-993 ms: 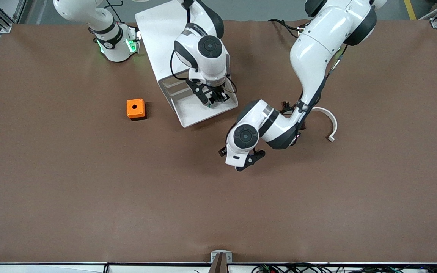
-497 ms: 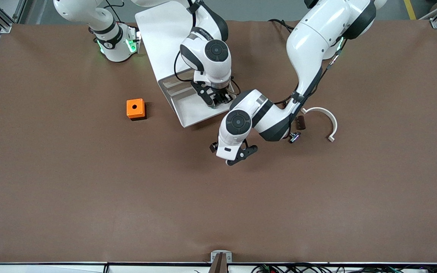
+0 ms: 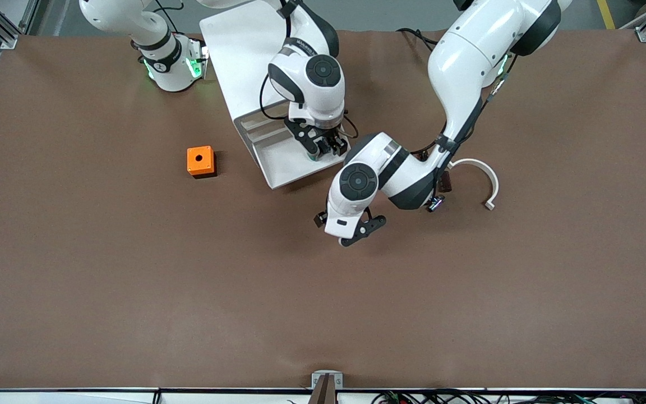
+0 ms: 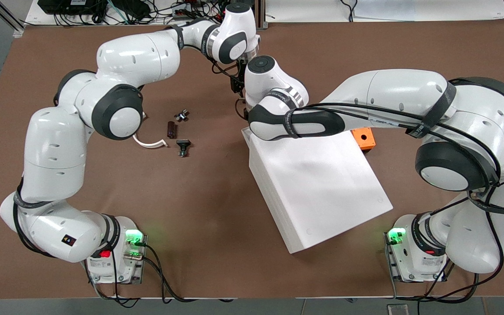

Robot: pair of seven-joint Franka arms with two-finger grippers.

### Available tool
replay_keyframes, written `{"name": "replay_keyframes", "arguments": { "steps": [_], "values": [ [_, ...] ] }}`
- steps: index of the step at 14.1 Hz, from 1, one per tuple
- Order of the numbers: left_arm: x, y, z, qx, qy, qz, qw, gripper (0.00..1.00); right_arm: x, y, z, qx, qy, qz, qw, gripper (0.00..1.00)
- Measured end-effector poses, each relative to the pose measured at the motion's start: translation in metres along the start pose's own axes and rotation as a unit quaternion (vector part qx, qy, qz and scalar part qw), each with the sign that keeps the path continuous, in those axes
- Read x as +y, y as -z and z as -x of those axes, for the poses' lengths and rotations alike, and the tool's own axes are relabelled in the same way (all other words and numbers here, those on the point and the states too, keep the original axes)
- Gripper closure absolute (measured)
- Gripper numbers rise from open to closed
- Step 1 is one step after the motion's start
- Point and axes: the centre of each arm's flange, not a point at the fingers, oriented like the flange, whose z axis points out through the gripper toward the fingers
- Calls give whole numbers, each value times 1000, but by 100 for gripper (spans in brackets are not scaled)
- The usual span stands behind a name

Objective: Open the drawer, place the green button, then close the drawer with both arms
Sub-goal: 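Lower the button into the drawer and open the right gripper, then withdraw the right gripper while the left gripper pushes the drawer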

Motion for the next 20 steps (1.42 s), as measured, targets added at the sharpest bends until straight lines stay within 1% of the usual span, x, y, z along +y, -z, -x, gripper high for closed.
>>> {"name": "replay_keyframes", "arguments": {
  "steps": [1, 3, 4, 5, 6, 8, 9, 11, 13, 15, 17, 20],
  "values": [
    [-1, 0, -2, 0, 2, 1, 1000, 0, -3, 6, 1, 4, 9, -1, 1000, 0],
    [-2, 1, -7, 0, 5, 2, 1000, 0, -8, 19, 3, 17, 59, 0, 998, 0],
    [-3, 2, -8, 1, 6, 2, 1000, 0, -9, 25, 3, 22, 92, 3, 995, 0],
    [-3, 3, -10, 1, 7, 3, 1000, 0, -11, 30, 3, 28, 133, 7, 991, 0],
    [-4, 4, -13, 1, 9, 4, 1000, 0, -12, 36, 1, 35, 179, 13, 983, 0],
    [-6, 6, -18, 2, 13, 6, 1000, 0, -16, 50, -4, 46, 267, 30, 962, 0],
    [-7, 8, -20, 2, 14, 6, 1000, 0, -19, 60, -10, 48, 302, 36, 951, 0],
    [-8, 11, -25, 1, 18, 9, 1000, 0, -29, 81, -31, 49, 354, 37, 933, 0],
    [-10, 16, -29, -6, 21, 15, 1000, 0, -39, 102, -68, 48, 389, 30, 920, 0],
    [-11, 18, -30, -9, 22, 18, 1000, 0, -45, 122, -119, 47, 412, 25, 910, 0],
    [-9, 17, -25, -11, 18, 17, 1000, 0, -42, 138, -173, 41, 427, 33, 903, 0],
    [-7, 7, -7, -16, 7, 8, 1000, 0, -24, 173, -260, 25, 457, 50, 887, 0]
  ]
}}
